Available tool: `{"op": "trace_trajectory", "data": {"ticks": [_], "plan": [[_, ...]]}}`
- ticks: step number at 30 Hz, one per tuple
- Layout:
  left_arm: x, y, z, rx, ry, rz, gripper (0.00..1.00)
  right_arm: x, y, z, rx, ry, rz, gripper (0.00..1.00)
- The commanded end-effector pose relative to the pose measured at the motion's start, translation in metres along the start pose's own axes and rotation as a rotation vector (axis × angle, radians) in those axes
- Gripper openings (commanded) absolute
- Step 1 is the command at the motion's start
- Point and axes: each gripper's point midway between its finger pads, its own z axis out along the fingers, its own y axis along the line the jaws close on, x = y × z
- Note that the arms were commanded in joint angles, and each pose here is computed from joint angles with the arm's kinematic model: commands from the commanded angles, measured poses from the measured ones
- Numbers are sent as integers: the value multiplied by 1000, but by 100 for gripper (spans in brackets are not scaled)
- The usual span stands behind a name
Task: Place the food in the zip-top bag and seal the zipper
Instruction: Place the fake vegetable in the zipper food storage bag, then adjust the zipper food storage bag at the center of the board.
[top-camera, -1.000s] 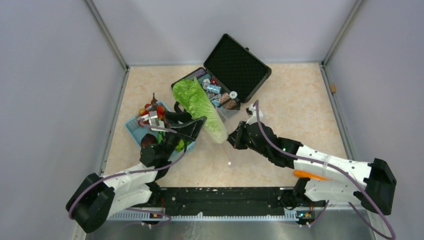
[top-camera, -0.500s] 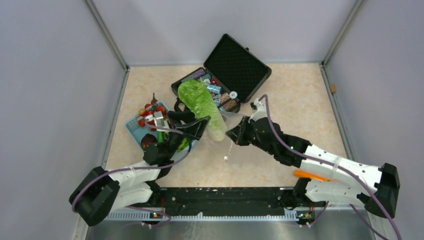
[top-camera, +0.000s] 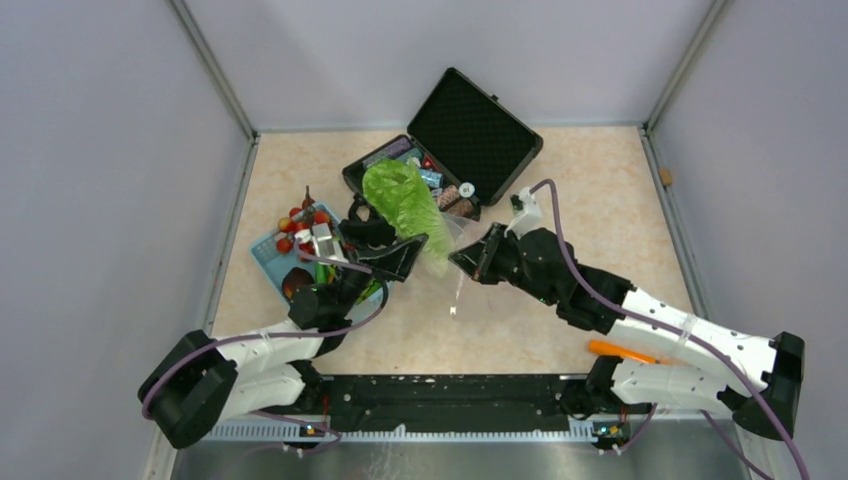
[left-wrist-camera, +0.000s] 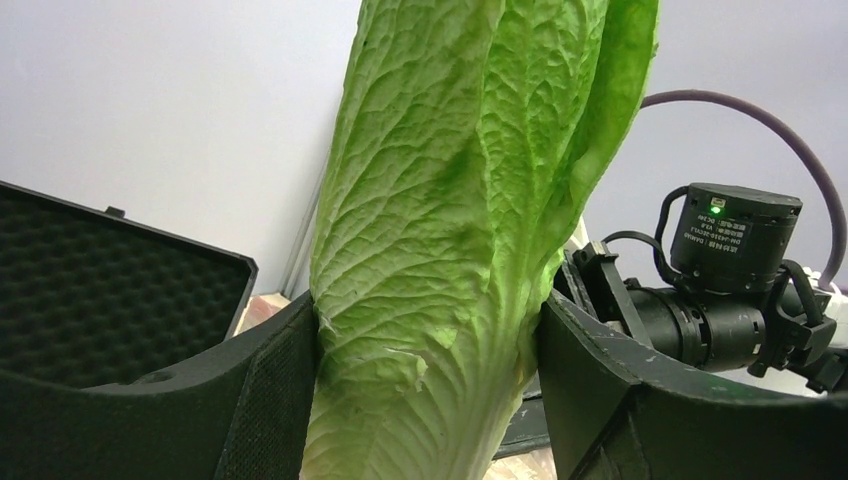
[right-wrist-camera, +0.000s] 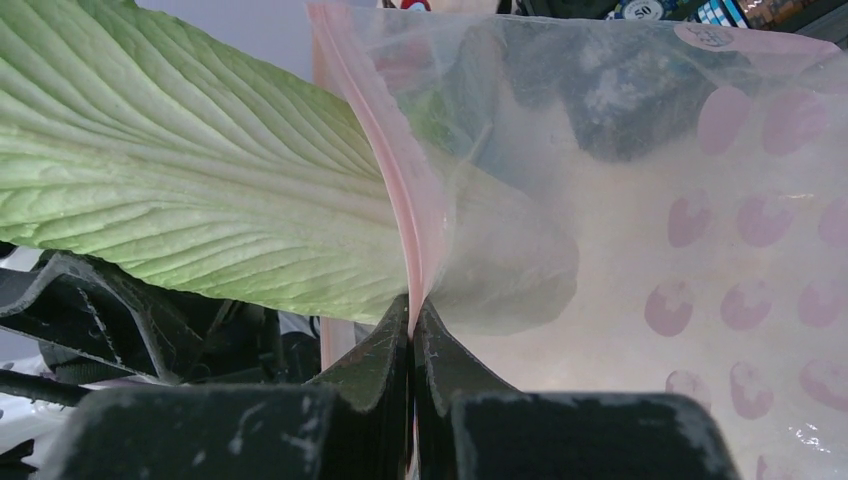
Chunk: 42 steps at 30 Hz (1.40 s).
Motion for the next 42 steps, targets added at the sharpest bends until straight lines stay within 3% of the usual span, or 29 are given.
{"op": "trace_trajectory", "data": {"ticks": [1,3,5,11,14,23,33,38,42], "plan": [[-9,-19,3,87,-21,43,27,-39,39,-12,-126,-118,69,0],[-1,-15,2,73,24,78,41,-43,39,-15,-118,-130,60,0],[2,-10,-1,37,57,80,62,-45,37,-17,-109,-138,54,0],[1,2,-4,-75,169,136,91,-36,28,-16,-91,-116,38,0],[0,2,-4,-83,207,167,98,-33,26,-16,-90,-108,25,0],[4,1,3,-88,290,193,99,-36,28,-18,-92,-109,-14,0],[19,20,-24,-223,531,250,99,-55,20,-19,7,-147,-170,0],[52,43,-53,-352,687,187,97,-51,21,-15,-2,-131,-179,0],[62,51,-59,-453,673,69,90,-49,17,-14,6,-134,-176,0]]}}
